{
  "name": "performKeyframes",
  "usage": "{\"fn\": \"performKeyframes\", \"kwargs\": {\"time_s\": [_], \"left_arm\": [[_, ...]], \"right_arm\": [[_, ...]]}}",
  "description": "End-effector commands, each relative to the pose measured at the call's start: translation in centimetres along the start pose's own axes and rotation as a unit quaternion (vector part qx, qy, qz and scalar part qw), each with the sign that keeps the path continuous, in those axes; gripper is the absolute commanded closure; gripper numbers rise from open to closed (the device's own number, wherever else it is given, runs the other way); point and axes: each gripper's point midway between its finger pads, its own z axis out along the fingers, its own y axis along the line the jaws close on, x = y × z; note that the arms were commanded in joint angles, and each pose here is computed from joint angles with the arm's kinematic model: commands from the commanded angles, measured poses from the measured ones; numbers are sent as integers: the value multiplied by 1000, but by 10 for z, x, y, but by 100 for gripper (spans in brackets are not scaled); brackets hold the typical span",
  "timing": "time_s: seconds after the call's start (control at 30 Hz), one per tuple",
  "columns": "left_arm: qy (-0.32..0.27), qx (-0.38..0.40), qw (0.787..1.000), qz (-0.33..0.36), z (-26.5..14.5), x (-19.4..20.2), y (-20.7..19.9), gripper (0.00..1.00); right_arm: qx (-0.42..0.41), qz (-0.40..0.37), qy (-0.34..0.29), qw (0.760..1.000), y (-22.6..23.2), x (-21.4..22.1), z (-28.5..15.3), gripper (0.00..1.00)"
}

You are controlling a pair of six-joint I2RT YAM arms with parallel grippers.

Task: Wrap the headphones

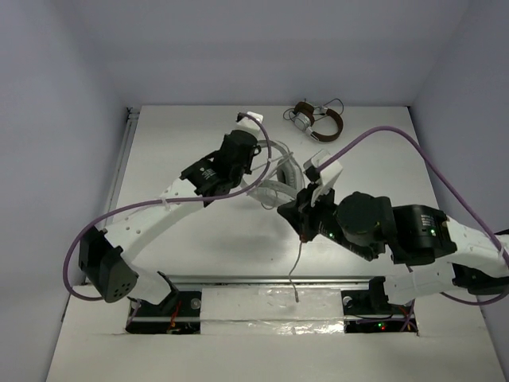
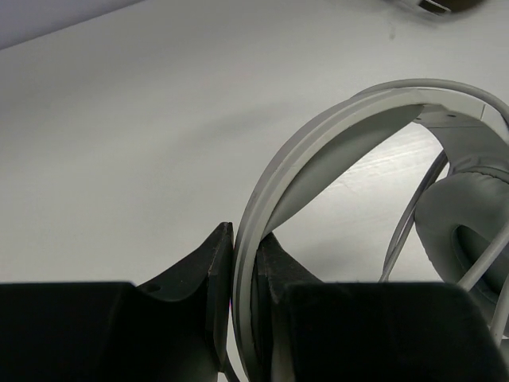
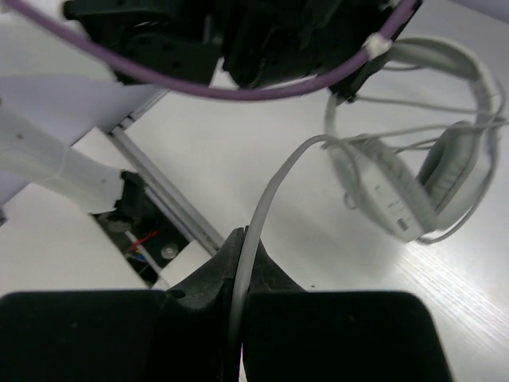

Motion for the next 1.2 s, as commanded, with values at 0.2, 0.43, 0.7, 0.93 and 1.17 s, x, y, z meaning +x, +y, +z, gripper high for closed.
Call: {"fn": "performKeyframes", "kwargs": {"time_s": [0.2,0.43,0.7,0.93,1.17], "left_arm": [[-33,153,988,-6,-39,-19,-63,100],[21,172,985,26,-34,26,-79,100],[13,273,961,39,-66,31,-95,100],[26,323,944,56,-83,46,-103,100],[-9,389,920,39,-109,29,-105,100]], "right_arm": [[96,-45,-15,994,-69,-16,24,100],[101,-50,-43,993,-72,-35,36,100],[185,-39,-76,979,-127,-51,17,100],[244,-35,-78,966,-176,-51,7,100],[297,-15,-43,954,-212,-11,17,100]]}}
